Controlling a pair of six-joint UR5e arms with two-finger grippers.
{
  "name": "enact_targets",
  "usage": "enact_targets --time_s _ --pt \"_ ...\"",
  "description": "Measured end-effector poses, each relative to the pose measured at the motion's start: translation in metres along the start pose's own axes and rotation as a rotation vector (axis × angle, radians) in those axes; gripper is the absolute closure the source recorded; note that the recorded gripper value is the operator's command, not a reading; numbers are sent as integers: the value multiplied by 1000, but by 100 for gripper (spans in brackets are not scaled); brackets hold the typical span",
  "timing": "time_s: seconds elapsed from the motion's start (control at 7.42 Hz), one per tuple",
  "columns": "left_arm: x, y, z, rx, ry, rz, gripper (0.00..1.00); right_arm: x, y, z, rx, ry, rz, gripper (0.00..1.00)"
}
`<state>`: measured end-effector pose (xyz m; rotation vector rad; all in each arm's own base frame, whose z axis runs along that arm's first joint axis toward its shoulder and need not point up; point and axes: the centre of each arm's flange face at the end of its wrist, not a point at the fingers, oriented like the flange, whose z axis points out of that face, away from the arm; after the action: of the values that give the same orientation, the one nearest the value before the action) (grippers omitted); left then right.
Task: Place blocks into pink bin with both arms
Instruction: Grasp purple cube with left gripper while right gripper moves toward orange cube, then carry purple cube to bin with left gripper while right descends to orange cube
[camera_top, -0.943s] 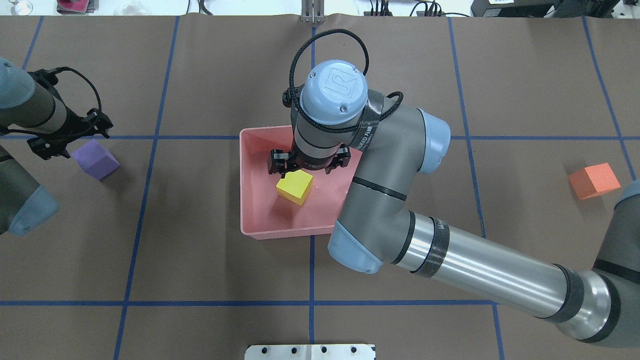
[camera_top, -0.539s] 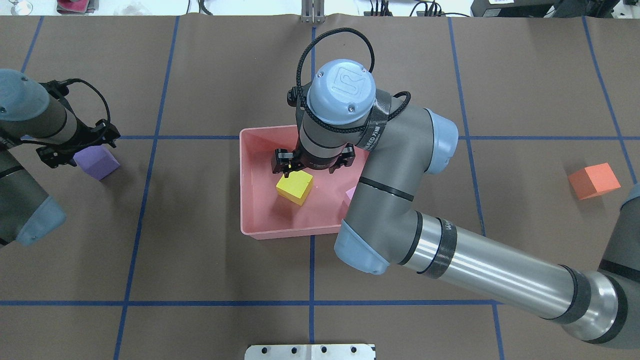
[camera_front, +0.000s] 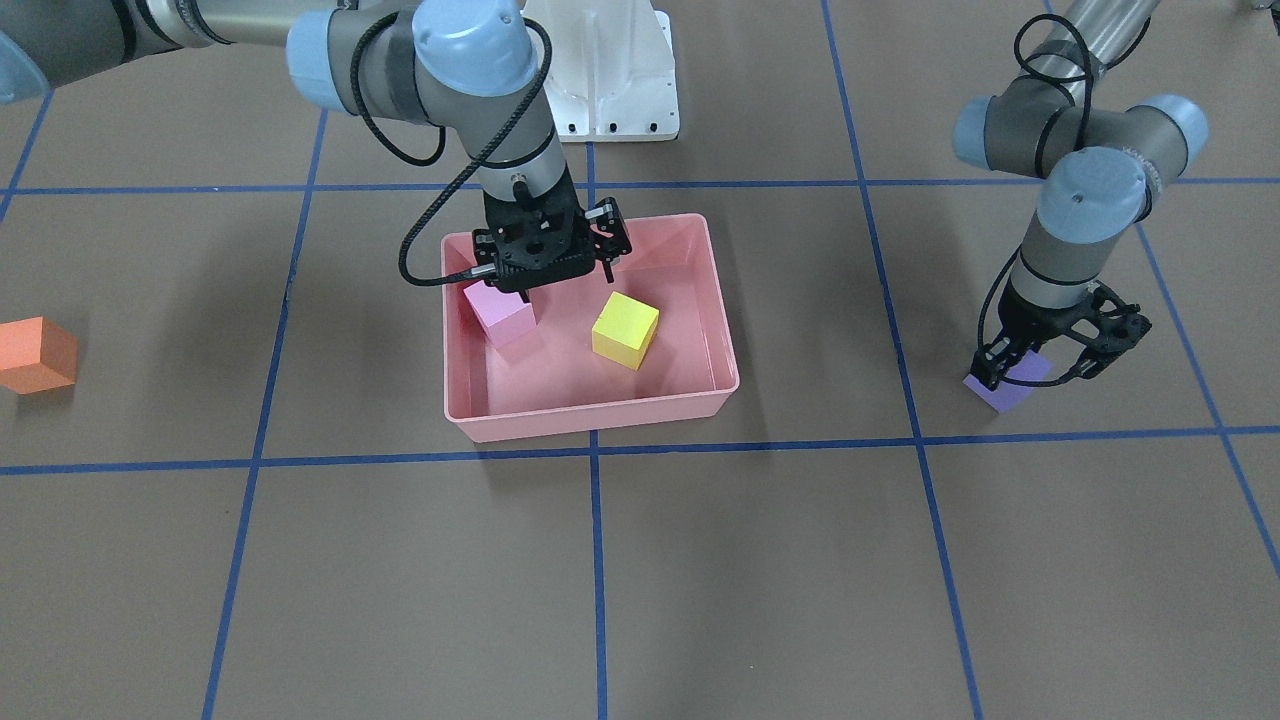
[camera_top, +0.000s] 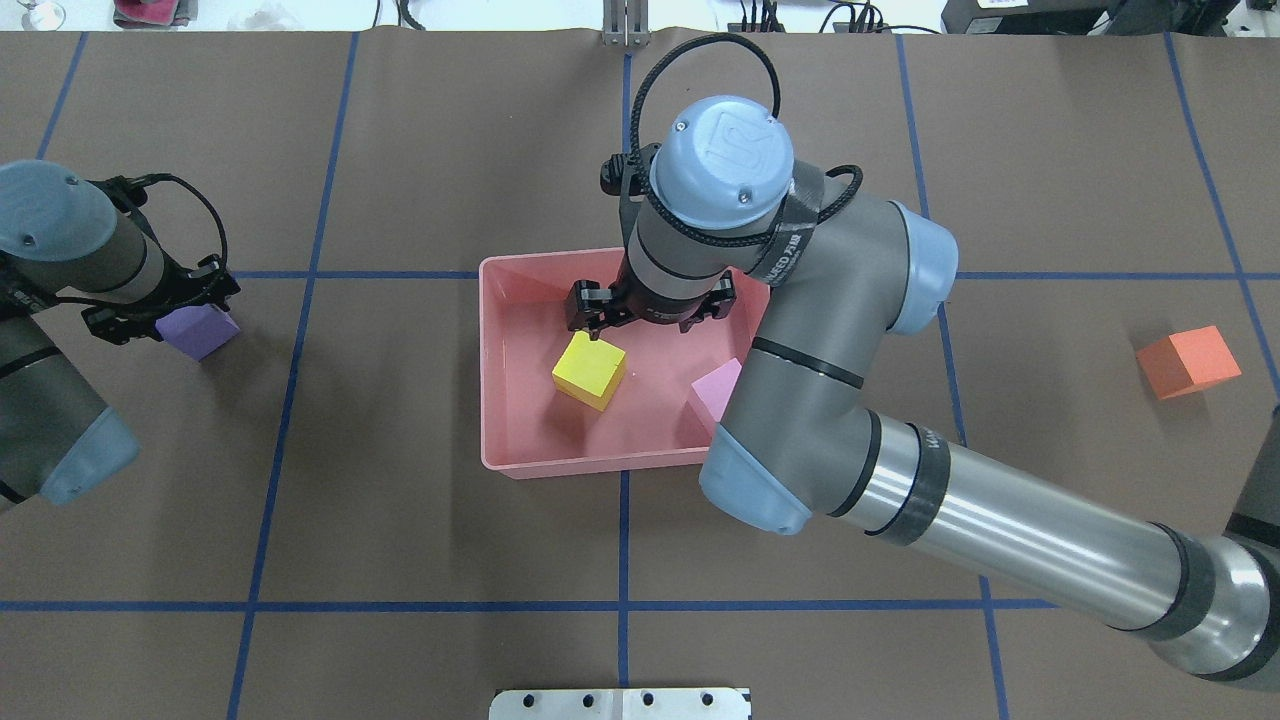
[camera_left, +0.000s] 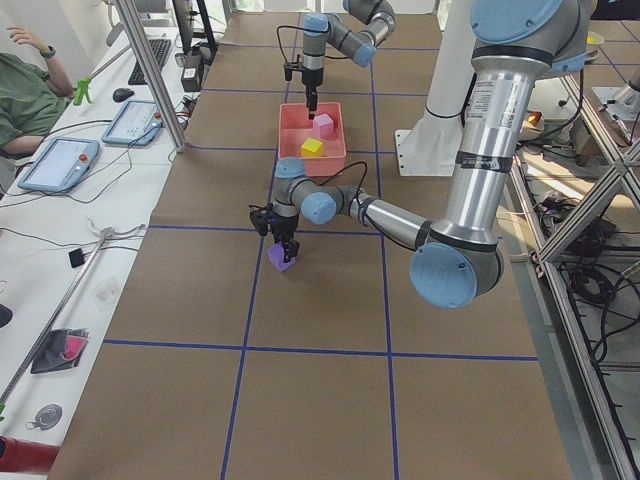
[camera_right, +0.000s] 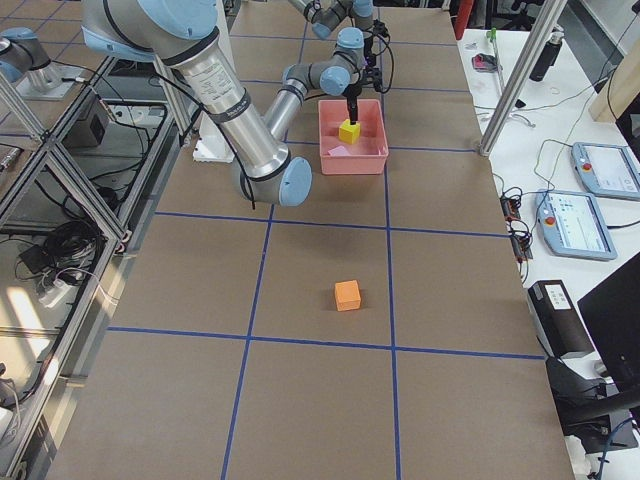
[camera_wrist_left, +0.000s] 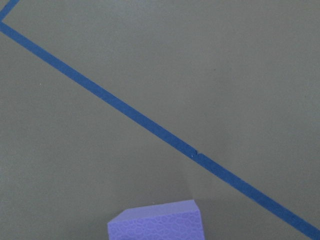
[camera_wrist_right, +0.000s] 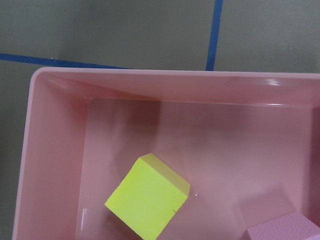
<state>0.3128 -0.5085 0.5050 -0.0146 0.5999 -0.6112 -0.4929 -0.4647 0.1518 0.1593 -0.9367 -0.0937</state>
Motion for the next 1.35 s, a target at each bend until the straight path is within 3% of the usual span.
enact_targets --time_s 0.27,0.54,0.94,1.35 --pt "-8 -5 -29 17 24 2 100 87 -19 -41 -3 12 -20 1" --pt "-16 -24 -73 43 10 48 100 205 -48 -87 -22 64 -23 1" --pt "27 -29 -150 59 25 135 100 401 -27 -91 -120 194 -142 1" --pt "140 19 -269 -36 168 101 100 494 2 -74 -180 234 -167 1"
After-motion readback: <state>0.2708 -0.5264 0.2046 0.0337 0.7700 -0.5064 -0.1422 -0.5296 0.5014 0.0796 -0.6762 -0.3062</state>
